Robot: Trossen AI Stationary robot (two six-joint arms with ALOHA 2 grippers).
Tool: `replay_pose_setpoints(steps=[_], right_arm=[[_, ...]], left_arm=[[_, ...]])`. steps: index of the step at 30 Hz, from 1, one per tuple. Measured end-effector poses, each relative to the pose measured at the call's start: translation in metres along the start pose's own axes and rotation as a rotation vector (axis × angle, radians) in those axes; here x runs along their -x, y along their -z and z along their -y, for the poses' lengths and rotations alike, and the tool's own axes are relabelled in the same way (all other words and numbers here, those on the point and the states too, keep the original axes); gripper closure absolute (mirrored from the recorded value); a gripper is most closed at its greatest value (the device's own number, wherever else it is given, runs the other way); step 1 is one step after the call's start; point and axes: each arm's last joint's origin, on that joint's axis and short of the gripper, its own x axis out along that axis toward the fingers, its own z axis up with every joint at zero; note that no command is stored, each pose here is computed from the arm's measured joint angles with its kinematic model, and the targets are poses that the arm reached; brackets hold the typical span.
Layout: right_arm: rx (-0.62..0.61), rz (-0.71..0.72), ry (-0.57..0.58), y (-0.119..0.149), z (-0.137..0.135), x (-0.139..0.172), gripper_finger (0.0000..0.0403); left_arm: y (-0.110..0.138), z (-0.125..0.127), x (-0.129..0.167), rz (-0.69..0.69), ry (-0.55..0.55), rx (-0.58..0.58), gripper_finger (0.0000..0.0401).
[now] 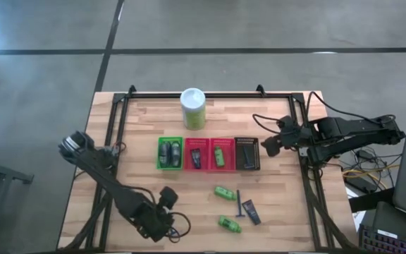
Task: Pick & Place Travel size toiletries
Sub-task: Put the dark blue shaving cream in the left red bin
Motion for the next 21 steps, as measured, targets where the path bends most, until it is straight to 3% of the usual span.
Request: replay_pose_setpoints(steps=[11,16,21], right_arm=[[0.074,-0.064,-0.099,0.000,-0.009,-0.001,0.0035],[0.084,-0.227,-0.132,0.006,-0.018,-0.013,0.0035],[0.058,-0.376,-0.090,0.022,-0.031,-0.029,0.0035]], left_arm=[[0.004,-0.006,0.015,0.026,-0.066,-0.004,0.0131],[0.004,-0.007,0.017,0.035,-0.089,0.037,0.0131],[0.006,-0.007,0.018,0.022,-0.093,0.060,0.0131]])
